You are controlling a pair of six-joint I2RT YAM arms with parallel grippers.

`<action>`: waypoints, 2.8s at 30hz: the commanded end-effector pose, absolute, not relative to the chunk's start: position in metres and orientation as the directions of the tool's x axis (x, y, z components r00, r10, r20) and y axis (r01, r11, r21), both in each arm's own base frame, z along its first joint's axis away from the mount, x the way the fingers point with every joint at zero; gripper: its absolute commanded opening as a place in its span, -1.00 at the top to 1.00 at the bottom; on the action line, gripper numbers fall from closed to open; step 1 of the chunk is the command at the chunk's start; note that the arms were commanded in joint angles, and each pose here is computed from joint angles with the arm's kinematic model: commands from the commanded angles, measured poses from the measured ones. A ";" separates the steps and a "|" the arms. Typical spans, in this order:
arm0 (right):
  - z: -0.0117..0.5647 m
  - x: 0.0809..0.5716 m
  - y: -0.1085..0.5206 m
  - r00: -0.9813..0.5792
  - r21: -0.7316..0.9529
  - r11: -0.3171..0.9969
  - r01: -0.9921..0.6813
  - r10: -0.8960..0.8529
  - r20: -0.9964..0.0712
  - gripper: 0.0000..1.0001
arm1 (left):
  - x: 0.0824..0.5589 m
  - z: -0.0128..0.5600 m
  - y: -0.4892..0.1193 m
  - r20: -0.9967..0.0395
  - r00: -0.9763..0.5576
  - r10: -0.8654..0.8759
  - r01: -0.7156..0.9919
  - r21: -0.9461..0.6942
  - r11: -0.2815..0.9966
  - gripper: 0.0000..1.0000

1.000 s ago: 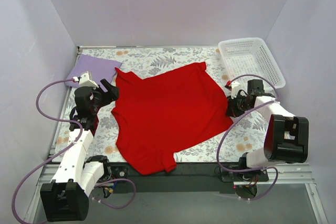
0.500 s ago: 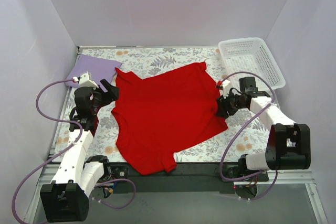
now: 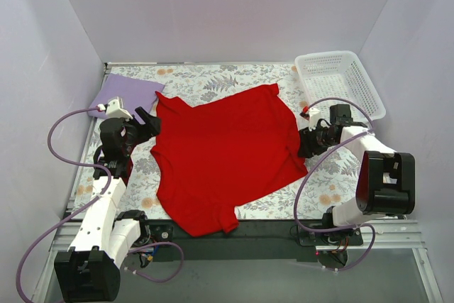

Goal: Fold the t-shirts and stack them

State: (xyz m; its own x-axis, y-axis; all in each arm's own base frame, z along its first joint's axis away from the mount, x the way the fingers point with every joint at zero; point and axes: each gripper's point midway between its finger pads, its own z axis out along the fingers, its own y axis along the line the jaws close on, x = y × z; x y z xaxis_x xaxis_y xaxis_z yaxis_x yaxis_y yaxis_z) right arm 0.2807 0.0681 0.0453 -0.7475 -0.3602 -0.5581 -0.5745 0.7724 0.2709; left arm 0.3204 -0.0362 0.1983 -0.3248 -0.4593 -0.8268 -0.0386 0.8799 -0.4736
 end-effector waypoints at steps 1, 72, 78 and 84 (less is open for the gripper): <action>0.051 0.292 0.072 -0.735 0.282 0.766 -0.577 -0.338 -0.587 -0.05 | 0.318 0.197 -0.039 -0.827 -0.330 -0.455 -0.029 -0.473 0.881 -0.43; 0.023 0.222 -0.062 -0.747 -0.135 0.876 -0.464 -0.468 -0.473 0.97 | 0.380 0.037 -0.042 -0.422 -0.811 -0.404 -0.268 -0.347 0.899 0.13; 0.026 0.221 -0.067 -0.749 -0.148 0.875 -0.461 -0.473 -0.464 0.97 | 0.364 0.022 -0.041 -0.354 -0.837 -0.416 -0.308 -0.323 0.895 1.00; 0.027 0.214 -0.076 -0.750 -0.180 0.865 -0.468 -0.497 -0.437 0.97 | 0.329 0.039 -0.030 -0.391 -0.799 -0.457 -0.368 -0.283 0.886 1.00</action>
State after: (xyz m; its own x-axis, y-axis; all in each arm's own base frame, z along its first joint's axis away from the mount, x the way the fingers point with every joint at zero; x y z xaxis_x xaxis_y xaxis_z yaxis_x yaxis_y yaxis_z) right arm 0.2161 -0.0674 0.0218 -0.7595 -0.4670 -0.4528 -0.4568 0.8785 -0.1399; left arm 0.3496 -0.0375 0.0218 -0.8209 -0.4392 -0.3649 -0.3349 0.8879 -0.3153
